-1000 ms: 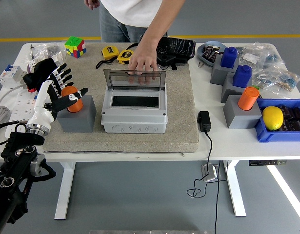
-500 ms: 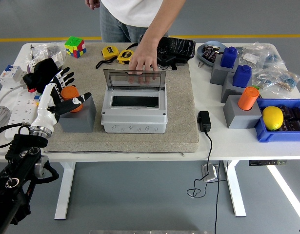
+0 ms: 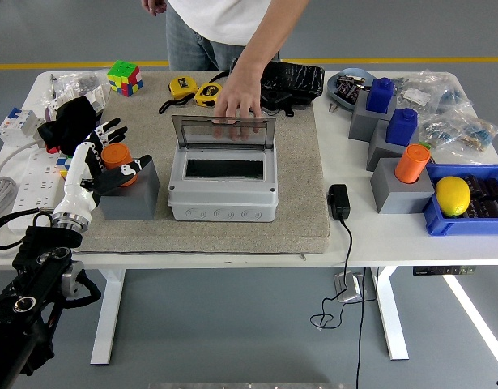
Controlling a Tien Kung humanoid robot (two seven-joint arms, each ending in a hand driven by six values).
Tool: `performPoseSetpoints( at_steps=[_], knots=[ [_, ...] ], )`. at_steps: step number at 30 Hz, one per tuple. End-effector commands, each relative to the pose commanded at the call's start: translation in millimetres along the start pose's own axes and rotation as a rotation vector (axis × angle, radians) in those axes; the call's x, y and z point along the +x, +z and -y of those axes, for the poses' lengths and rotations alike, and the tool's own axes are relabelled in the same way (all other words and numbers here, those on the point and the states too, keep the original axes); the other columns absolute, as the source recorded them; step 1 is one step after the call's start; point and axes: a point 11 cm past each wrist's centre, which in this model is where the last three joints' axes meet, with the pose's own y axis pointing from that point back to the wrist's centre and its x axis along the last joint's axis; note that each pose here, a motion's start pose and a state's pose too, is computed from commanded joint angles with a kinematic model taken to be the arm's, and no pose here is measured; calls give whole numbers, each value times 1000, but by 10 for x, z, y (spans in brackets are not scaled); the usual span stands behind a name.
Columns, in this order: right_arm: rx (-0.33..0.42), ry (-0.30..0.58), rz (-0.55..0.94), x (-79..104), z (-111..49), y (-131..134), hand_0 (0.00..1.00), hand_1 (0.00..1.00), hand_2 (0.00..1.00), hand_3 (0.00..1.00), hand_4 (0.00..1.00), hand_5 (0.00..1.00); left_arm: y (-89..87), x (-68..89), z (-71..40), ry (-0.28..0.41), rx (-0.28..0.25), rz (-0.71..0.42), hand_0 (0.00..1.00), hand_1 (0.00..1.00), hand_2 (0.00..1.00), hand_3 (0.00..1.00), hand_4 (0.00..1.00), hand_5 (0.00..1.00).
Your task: Fetch the battery,place it into the box,close the lid of the box
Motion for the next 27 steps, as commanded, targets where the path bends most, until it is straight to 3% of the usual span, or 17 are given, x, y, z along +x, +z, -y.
performPoseSetpoints(
  at_steps=[27],
  knots=[
    [2,0,2,-1,0,-8,858,794,746,777,998,998,-64,-63,-15,-13,20,28,779,827,720,715,998,114]
  ],
)
